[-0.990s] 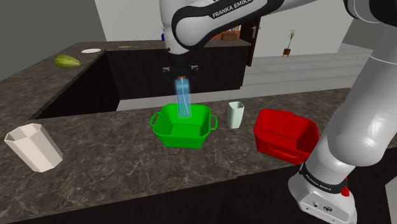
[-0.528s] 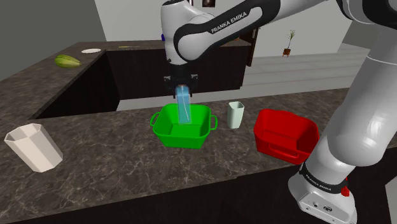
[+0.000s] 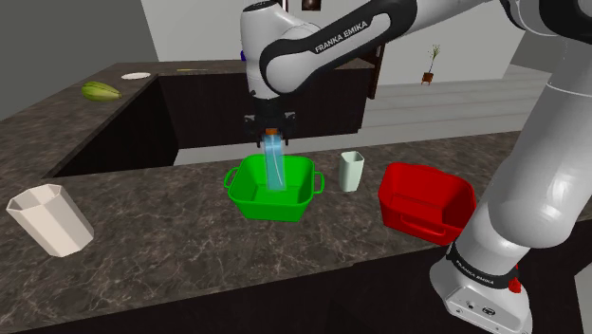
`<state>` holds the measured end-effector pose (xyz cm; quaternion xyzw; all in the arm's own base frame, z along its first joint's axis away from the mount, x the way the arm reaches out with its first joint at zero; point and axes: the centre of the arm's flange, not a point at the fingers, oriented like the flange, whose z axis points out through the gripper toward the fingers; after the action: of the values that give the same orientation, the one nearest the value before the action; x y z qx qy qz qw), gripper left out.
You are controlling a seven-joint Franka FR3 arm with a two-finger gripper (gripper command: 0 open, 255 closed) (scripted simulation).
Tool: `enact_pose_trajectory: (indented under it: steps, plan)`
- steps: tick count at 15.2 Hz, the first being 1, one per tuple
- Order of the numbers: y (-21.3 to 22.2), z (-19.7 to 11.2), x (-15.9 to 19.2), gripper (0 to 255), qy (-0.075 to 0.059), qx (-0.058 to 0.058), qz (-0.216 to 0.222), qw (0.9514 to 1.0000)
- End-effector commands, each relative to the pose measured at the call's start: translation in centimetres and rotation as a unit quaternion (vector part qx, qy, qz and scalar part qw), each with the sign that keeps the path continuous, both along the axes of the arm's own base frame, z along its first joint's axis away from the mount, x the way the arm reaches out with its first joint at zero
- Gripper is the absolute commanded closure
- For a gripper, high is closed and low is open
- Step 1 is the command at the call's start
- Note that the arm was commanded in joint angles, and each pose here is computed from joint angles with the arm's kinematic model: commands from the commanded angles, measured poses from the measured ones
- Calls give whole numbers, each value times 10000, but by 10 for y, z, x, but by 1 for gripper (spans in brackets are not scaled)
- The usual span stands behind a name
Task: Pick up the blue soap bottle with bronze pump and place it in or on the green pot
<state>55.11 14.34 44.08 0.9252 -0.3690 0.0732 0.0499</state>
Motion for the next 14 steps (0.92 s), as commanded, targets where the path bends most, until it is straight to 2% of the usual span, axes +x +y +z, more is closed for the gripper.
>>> enact_pose_trajectory:
  steps: [1, 5, 9, 14]
  plan:
    - [0, 0, 0, 0, -1, 0, 0, 10000]
    - [0, 0, 0, 0, -1, 0, 0, 10000]
    - [7, 49, -5, 0, -1, 0, 0, 10000]
    - [7, 49, -5, 0, -1, 0, 0, 10000]
